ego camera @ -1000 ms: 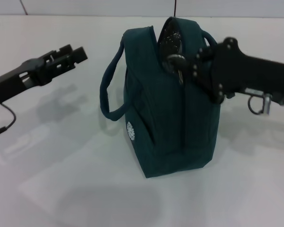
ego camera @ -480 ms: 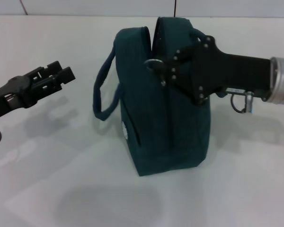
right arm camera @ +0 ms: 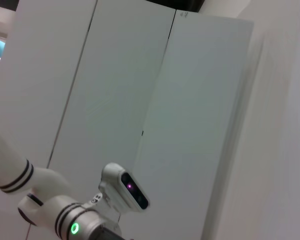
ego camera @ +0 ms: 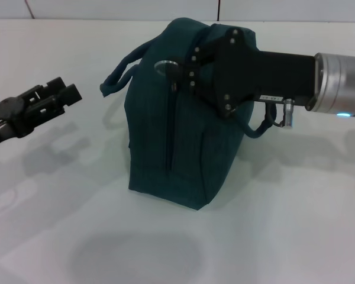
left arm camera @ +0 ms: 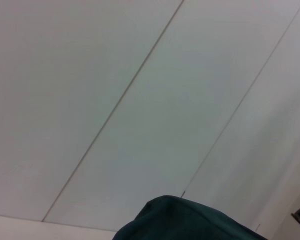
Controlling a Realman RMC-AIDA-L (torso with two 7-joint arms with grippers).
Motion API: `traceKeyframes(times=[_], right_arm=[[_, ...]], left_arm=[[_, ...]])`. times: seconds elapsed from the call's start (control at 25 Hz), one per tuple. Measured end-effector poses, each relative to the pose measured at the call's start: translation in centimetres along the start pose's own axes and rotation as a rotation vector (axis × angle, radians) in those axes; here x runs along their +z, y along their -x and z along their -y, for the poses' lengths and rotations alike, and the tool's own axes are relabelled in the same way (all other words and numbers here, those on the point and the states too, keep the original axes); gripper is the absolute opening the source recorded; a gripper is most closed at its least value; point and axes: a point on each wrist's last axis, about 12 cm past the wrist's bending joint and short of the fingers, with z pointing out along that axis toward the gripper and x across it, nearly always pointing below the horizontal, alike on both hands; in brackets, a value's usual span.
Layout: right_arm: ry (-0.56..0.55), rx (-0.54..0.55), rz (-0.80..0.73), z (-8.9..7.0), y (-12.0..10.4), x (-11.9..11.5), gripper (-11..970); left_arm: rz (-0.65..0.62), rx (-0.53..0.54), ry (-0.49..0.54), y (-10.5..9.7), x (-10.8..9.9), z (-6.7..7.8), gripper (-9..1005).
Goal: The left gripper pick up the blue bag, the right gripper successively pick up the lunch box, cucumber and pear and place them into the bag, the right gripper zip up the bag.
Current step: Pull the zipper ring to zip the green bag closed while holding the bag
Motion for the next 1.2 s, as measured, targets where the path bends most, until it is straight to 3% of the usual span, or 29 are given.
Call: traceKeyframes(times=[0.44, 1.2], right_arm=[[-0.020, 0.020, -0.044, -0.4, -1.0, 0.6, 6], [-0.015, 0.006, -0.047, -0.6, -1.1, 0.8, 6]], left_arm=[[-0.104, -0.028, -0.048, -1.6, 1.5, 0.4, 802], [-0.158, -0.040, -0.155, -1.6, 4.5, 0.9, 800]])
